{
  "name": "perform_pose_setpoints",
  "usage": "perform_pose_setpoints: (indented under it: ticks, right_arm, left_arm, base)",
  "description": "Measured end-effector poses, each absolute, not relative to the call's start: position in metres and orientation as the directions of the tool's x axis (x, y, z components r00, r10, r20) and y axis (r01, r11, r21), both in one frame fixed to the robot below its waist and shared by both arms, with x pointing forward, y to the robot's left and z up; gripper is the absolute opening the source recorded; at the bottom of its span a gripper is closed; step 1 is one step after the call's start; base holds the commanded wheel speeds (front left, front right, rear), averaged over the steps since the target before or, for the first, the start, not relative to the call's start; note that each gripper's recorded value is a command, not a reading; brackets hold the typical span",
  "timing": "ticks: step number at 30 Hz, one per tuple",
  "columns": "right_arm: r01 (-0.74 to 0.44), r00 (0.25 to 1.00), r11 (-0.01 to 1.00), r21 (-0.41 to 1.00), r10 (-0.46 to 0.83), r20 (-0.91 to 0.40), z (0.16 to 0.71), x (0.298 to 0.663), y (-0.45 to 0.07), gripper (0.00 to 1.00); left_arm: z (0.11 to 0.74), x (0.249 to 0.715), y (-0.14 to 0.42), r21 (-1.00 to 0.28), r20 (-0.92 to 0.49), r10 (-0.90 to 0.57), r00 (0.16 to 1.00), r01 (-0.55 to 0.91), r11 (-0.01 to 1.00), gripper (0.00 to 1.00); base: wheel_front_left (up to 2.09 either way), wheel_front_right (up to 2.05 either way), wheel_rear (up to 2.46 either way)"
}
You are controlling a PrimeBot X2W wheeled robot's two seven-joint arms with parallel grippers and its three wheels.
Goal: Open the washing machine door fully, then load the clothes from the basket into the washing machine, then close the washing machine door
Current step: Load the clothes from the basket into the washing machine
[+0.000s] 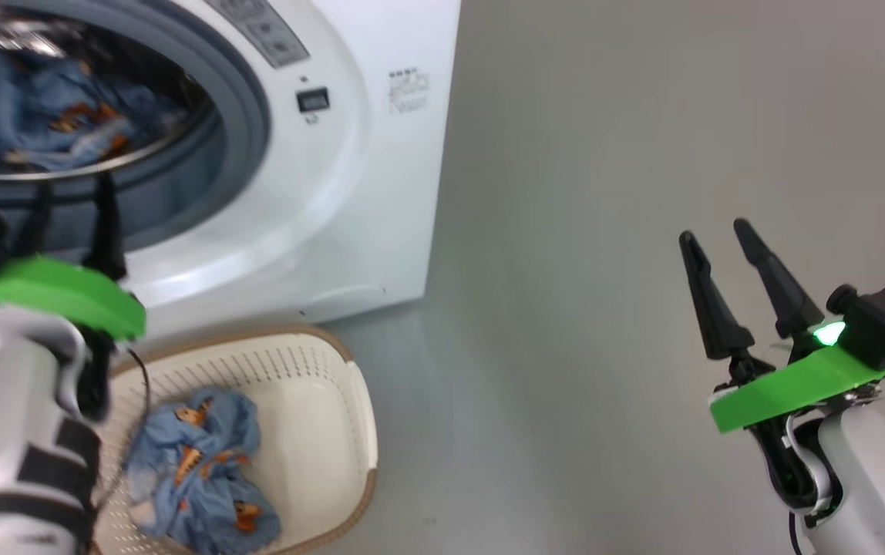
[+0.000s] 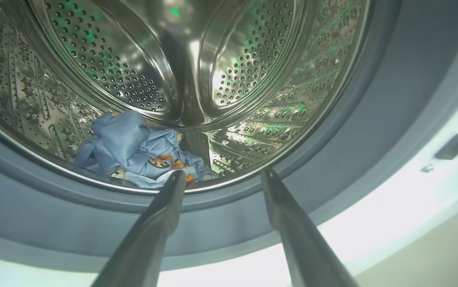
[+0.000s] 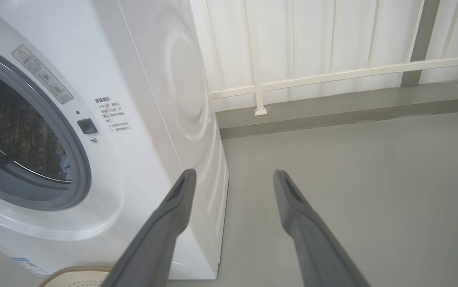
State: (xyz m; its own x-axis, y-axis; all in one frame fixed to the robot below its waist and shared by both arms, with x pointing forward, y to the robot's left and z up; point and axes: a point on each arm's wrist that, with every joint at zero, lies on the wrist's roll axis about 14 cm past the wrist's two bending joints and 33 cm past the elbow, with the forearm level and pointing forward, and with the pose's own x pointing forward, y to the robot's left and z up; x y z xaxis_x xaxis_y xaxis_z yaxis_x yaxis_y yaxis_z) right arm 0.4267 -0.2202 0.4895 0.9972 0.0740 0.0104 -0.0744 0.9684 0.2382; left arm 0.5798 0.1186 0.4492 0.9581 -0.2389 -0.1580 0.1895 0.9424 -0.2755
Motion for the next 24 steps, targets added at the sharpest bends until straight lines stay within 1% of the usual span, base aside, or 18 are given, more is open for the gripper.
perform_pose_setpoints:
  ticks: [8,10,17,24]
  right_arm:
    - [-0.119,0.992,0.962,0.245,0.106,0.063,0.51,0.414,-0.207,1.0]
    - [-0.131,0.99,0.96,0.248,0.116,0.074,0.513,0.413,-0.203,1.0]
    - [-0.173,0.982,0.953,0.249,0.147,0.119,0.529,0.413,-0.191,1.0]
    - [-0.185,0.98,0.95,0.251,0.158,0.123,0.53,0.405,-0.186,1.0]
  left_arm:
    - [0.471,0.53,0.129,-0.259,-0.098,-0.244,0.965,0.212,0.942,1.0]
    - [0.478,0.519,0.132,-0.235,-0.075,-0.237,0.969,0.213,0.948,1.0]
    - [0.487,0.478,0.153,-0.214,-0.035,-0.171,0.985,0.159,0.964,1.0]
    - [0.488,0.449,0.168,-0.215,-0.026,-0.118,0.993,0.11,0.971,1.0]
  base:
    - [0.0,0.0,0.0]
    - [0.0,0.0,0.0]
    - [0.0,0.0,0.0]
    - [0.0,0.0,0.0]
